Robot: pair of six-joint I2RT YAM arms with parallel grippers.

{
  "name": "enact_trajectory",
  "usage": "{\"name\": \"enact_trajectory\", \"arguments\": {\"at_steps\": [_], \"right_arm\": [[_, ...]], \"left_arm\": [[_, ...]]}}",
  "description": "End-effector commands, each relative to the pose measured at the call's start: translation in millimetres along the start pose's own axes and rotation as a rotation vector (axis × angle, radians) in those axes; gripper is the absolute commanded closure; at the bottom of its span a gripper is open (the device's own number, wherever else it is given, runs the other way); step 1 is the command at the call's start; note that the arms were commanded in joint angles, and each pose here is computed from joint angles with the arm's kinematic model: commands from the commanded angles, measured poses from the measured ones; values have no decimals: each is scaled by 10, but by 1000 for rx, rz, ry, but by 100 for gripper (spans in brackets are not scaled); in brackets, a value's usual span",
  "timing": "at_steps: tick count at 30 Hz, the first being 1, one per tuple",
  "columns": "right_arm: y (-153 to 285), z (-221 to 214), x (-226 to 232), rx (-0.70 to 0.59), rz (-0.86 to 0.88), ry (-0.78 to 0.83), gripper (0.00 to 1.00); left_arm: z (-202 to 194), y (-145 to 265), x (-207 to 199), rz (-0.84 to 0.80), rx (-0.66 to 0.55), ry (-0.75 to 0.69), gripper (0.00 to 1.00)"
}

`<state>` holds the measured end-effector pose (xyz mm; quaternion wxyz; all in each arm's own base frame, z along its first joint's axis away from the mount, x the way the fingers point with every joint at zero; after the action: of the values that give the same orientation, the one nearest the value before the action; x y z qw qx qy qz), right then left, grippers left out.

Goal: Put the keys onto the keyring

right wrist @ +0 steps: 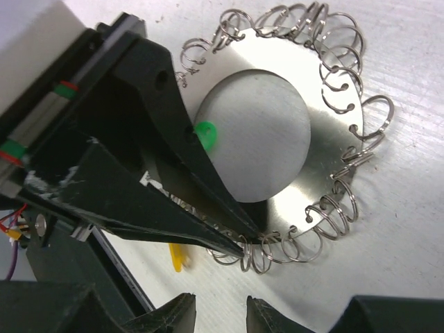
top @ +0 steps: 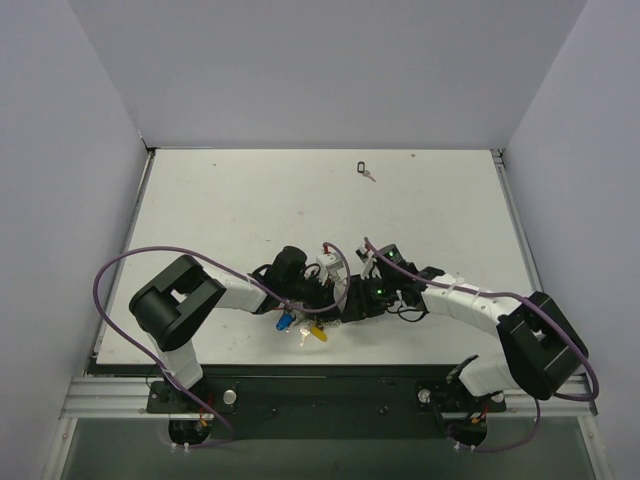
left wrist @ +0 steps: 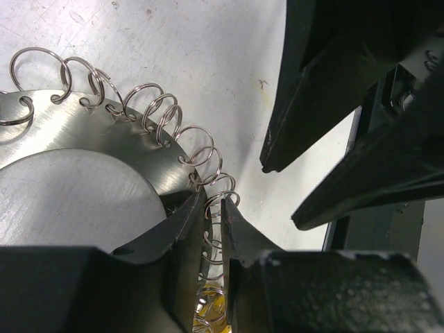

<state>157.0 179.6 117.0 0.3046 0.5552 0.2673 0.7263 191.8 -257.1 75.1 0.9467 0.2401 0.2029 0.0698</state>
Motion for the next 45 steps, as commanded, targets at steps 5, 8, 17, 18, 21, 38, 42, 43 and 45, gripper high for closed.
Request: {"name": "enact_trajectory", "arguments": {"at_steps": [5, 8, 17, 18, 21, 38, 42, 43, 45], "right_arm": [[-59, 63, -3, -6, -44, -32, 67], [-82, 75, 3, -10, -34, -39, 69], [-175, 94, 12, 4, -1, -63, 73], [-187, 95, 1, 6, -4, -68, 74], [-210, 104, -9, 8, -10, -71, 74], [-318, 193, -6, -11, -9, -89, 78], [-356, 201, -33, -10, -22, -100, 91], [-362, 194, -34, -4, -20, -99, 95], [-362, 190, -39, -2, -19, -93, 100]], "left_arm": [[-121, 41, 26, 33, 34, 35, 73], [-122, 34, 24, 30, 34, 36, 74], [-135, 30, 26, 28, 39, 41, 74], [-135, 30, 26, 28, 39, 39, 74], [-122, 27, 27, 27, 35, 38, 74], [-114, 26, 23, 21, 35, 40, 74], [-107, 34, 24, 24, 32, 39, 74], [-104, 37, 16, 23, 32, 38, 74], [-82, 56, 7, 26, 19, 33, 74]]}}
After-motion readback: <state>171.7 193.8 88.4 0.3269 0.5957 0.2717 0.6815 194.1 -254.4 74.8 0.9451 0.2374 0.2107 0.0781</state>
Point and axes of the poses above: each gripper's point midway between its finger pads, its own y axis back along the fingers, its own x axis along the line the jaws close on, z = x × y, the point moved 10 cm from there along y, back along the fingers, and after that the axes turned 15 degrees about -y, right-handed, at the moved point
